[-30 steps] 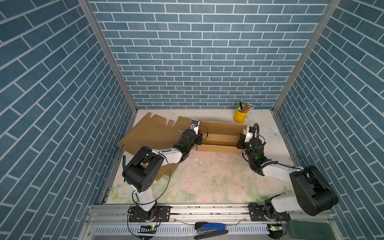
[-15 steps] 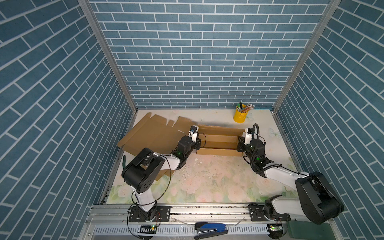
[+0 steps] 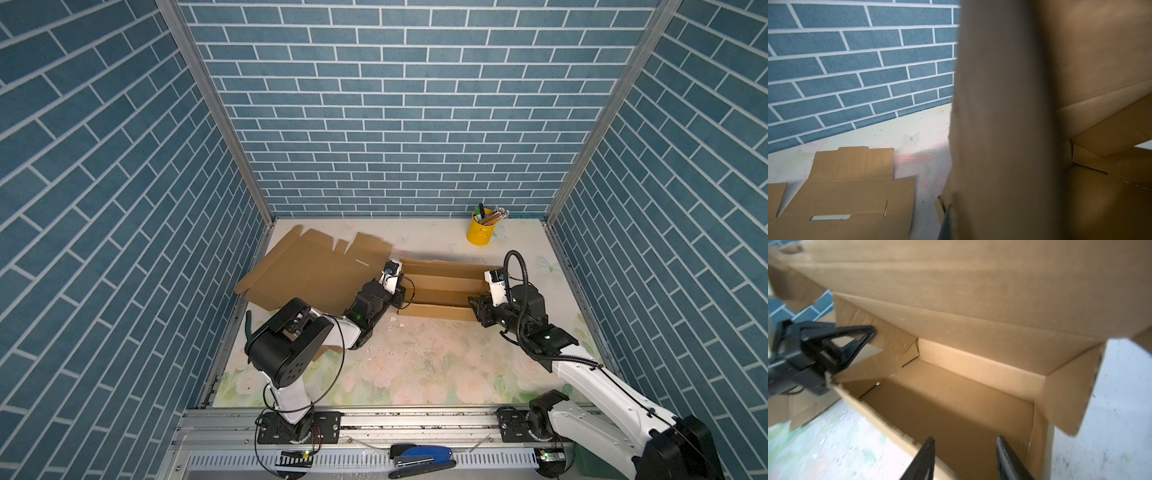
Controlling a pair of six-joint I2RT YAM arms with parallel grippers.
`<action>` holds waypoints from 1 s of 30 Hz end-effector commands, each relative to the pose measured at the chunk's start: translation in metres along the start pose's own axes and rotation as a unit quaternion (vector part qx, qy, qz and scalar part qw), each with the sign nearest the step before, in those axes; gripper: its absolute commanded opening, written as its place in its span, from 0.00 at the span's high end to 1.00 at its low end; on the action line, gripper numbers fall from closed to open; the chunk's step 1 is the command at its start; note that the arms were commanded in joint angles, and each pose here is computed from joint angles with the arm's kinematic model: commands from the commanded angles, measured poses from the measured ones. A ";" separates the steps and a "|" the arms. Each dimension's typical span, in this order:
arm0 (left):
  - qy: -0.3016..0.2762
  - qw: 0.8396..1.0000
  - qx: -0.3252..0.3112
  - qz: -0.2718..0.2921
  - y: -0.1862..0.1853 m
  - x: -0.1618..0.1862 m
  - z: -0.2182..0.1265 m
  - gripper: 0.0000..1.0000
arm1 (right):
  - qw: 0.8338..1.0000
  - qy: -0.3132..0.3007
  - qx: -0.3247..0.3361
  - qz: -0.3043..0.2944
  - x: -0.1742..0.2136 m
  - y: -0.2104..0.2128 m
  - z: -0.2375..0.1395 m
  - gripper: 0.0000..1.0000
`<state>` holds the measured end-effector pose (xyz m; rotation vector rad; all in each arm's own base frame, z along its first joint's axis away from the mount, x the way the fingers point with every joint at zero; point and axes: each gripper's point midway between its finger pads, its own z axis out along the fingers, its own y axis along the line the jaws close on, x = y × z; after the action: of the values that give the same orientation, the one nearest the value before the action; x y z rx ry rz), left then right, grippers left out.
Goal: Fold the paper box
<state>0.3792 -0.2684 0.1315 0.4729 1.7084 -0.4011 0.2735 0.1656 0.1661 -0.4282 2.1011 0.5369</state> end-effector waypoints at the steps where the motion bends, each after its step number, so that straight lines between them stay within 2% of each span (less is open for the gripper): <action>1: 0.057 0.998 0.011 0.016 -0.005 0.036 -0.005 0.99 | 0.997 0.059 -0.041 -0.039 0.002 0.020 -0.025 0.52; 8: 0.057 0.998 0.008 0.017 -0.004 0.039 -0.005 0.99 | 0.987 0.085 -0.039 -0.129 -0.052 0.032 -0.057 0.47; 13: 0.053 0.998 0.005 0.015 -0.003 0.044 -0.006 0.99 | 0.968 0.141 -0.029 -0.204 -0.084 0.029 -0.040 0.34; 16: 0.050 0.999 0.004 0.020 -0.004 0.046 -0.009 0.99 | 0.958 0.157 -0.035 -0.238 -0.100 0.034 -0.028 0.32; 19: 0.047 0.999 0.002 0.024 -0.003 0.048 -0.010 0.99 | 0.950 0.166 -0.057 -0.259 -0.109 0.042 -0.014 0.31; 24: 0.045 0.999 0.003 0.025 -0.004 0.050 -0.011 0.99 | 0.931 0.212 -0.098 -0.279 -0.102 0.053 0.008 0.33; 30: 0.047 0.998 0.005 0.032 -0.005 0.053 -0.011 0.99 | 0.919 0.239 -0.139 -0.282 -0.097 0.065 0.027 0.39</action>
<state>0.3711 -0.2657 0.1278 0.4740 1.6485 -0.3923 0.3228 0.2358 0.2435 -1.2683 2.2420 0.3575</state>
